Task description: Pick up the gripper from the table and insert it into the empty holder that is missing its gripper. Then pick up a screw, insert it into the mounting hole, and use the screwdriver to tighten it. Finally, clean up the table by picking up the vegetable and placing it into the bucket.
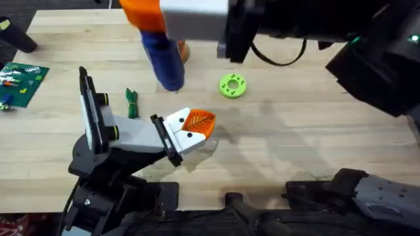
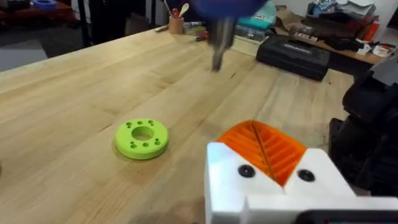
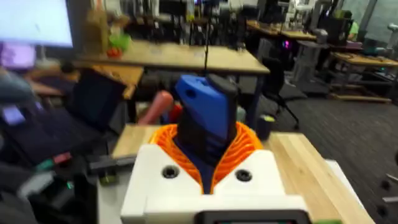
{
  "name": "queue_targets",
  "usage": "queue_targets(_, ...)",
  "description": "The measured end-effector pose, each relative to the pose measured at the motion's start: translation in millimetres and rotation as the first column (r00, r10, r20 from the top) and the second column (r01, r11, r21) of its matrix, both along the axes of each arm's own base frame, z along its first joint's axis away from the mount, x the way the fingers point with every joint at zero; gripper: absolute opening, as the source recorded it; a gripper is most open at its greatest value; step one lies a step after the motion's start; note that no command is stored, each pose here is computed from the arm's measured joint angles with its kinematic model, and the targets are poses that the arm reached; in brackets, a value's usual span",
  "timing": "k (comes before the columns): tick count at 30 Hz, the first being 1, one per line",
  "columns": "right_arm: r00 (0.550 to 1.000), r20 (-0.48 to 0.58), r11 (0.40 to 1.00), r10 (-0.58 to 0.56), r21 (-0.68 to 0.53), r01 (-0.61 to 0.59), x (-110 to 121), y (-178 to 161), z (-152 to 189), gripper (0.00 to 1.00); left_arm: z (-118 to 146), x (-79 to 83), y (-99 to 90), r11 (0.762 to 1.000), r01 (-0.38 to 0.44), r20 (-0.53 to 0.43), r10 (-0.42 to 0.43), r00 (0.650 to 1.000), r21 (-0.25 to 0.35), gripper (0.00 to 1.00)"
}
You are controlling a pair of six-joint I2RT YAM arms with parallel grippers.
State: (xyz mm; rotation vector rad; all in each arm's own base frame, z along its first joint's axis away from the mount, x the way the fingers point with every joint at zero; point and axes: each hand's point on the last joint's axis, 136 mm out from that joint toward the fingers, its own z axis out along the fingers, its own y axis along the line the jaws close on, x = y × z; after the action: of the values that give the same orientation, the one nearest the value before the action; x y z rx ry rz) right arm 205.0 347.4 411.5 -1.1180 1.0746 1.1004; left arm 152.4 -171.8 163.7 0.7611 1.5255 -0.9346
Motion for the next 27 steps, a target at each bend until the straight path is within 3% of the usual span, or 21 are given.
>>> queue_targets(8,0.978,0.204,0.981,-0.032,-0.181,0.07,14,-5,-45,0.049,0,0.1,0.0,1.0,0.0,0.0,0.0,1.0,0.0,0.013)
queue_targets(15,0.929,0.346,0.921,-0.132,-0.305,0.244,52,-30,-76,0.049,0,0.1,0.0,1.0,0.0,0.0,0.0,1.0,0.0,0.013)
queue_targets(20,0.887,0.446,0.896,-0.123,-0.335,0.293,60,-35,-83,0.049,0,0.1,0.0,1.0,0.0,0.0,0.0,1.0,0.0,0.013)
queue_targets(27,0.899,0.426,0.881,-0.098,-0.384,0.277,57,-38,-97,0.049,0,0.0,0.0,1.0,0.0,0.0,0.0,1.0,0.0,0.013)
